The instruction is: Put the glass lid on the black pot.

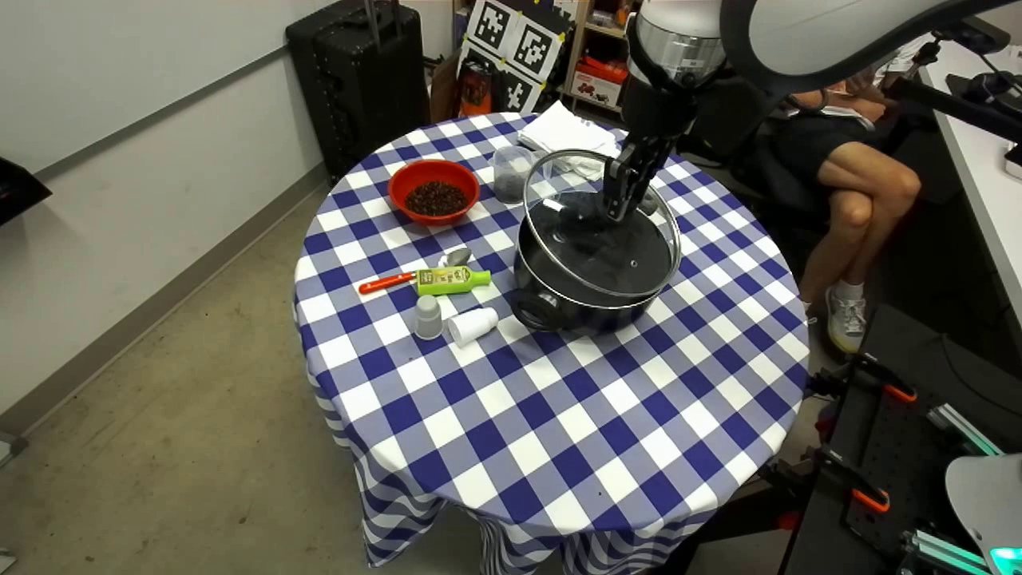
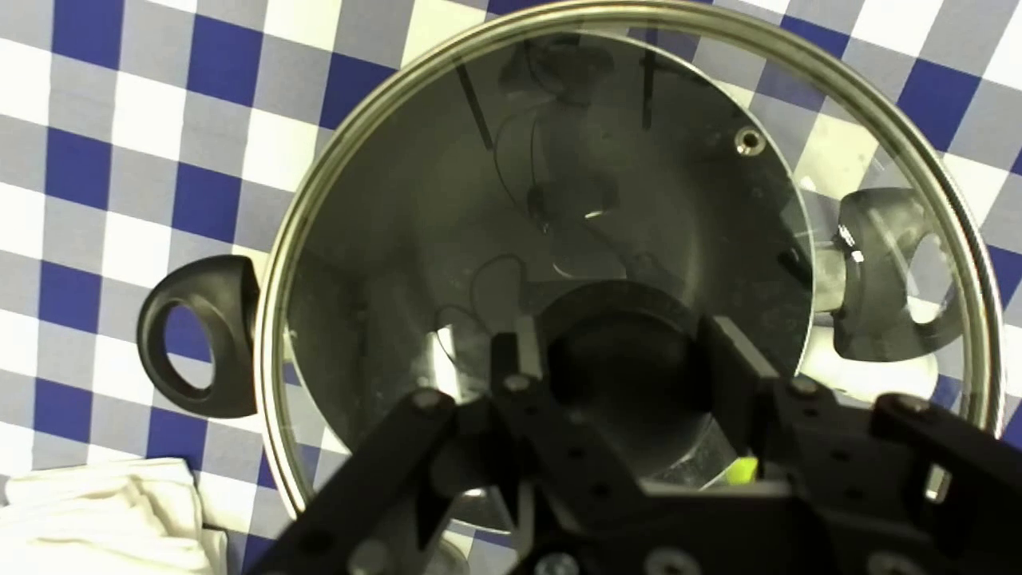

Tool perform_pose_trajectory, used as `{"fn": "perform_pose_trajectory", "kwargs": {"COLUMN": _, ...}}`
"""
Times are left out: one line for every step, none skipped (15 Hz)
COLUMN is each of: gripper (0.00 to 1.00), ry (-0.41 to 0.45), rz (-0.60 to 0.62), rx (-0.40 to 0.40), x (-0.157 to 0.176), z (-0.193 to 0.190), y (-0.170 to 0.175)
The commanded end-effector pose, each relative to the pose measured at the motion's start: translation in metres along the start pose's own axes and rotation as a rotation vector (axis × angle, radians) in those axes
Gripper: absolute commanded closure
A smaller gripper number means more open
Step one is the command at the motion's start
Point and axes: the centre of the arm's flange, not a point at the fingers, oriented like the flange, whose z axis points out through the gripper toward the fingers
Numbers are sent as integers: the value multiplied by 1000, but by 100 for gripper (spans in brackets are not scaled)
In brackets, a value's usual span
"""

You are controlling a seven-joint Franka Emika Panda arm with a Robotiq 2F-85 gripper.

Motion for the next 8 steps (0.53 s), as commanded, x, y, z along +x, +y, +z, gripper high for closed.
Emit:
{"fn": "perform_pose_trajectory", "kwargs": {"gripper": 75, "ry": -8, "rz": -14, "rx": 20, "x": 8, "z": -4, "y": 0}}
{"fn": "perform_pose_trajectory", "kwargs": {"gripper": 75, "ry": -13, "rz": -16, "rx": 14, "x": 8, "z": -2, "y": 0}}
{"fn": "perform_pose_trajectory", "kwargs": {"gripper": 75, "ry": -16, "rz": -15, "rx": 13, "x": 8, "z": 0, "y": 1}}
{"fn": "perform_pose_trajectory", "kwargs": {"gripper": 75, "ry": -17, "rz": -13, "rx": 15, "x": 8, "z": 2, "y": 2}}
{"fn": "perform_pose_trajectory", "kwargs": {"gripper": 75, "ry": -19, "rz": -10, "rx": 16, "x": 9, "z": 4, "y": 3}}
{"fn": "perform_pose_trajectory", "kwargs": {"gripper": 75, "ry": -22, "rz": -8, "rx": 14, "x": 10, "z": 6, "y": 4}}
{"fn": "perform_pose_trajectory", "kwargs": {"gripper": 75, "ry": -26, "rz": -5, "rx": 14, "x": 11, "z": 9, "y": 6}}
{"fn": "perform_pose_trajectory", "kwargs": {"gripper": 75, "ry": -31, "rz": -2, "rx": 15, "x": 12, "z": 11, "y": 8}}
